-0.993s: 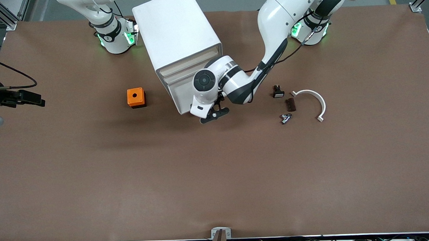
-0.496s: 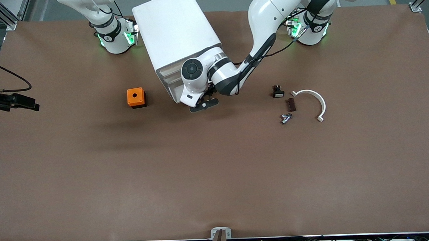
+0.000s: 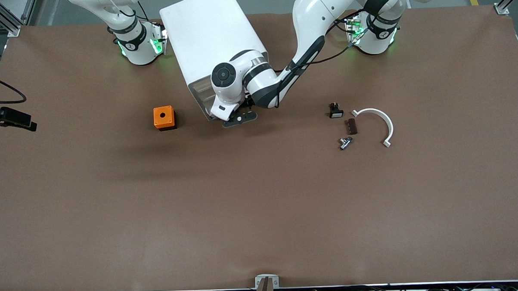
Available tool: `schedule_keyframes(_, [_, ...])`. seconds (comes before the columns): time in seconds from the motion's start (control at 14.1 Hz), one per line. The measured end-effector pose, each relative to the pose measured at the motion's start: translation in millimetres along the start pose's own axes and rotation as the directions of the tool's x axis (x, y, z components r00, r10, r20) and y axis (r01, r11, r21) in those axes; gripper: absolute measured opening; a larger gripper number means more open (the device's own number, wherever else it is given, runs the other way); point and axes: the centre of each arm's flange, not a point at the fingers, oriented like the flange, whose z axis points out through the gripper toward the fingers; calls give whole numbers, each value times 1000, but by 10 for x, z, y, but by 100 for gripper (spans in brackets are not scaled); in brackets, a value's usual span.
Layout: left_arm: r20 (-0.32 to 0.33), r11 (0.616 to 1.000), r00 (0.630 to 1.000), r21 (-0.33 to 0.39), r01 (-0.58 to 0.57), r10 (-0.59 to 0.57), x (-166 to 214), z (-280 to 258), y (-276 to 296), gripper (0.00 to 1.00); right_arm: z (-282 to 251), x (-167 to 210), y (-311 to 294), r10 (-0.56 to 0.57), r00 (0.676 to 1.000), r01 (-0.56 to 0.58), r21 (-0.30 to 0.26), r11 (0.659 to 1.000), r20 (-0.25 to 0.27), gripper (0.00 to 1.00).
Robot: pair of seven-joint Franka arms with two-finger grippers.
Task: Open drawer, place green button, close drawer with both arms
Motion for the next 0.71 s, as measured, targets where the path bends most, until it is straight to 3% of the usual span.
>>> schedule_keyframes(0.35, [88, 998, 995, -27, 55, -52, -44, -4, 17, 100, 9, -59, 18, 2, 999, -1, -28, 1000, 46, 100])
schedule_keyframes(0.71, [136, 996, 988, -38, 85, -79, -63, -9, 26, 100, -200, -151, -62, -13, 1000, 13, -15, 1000, 7, 100])
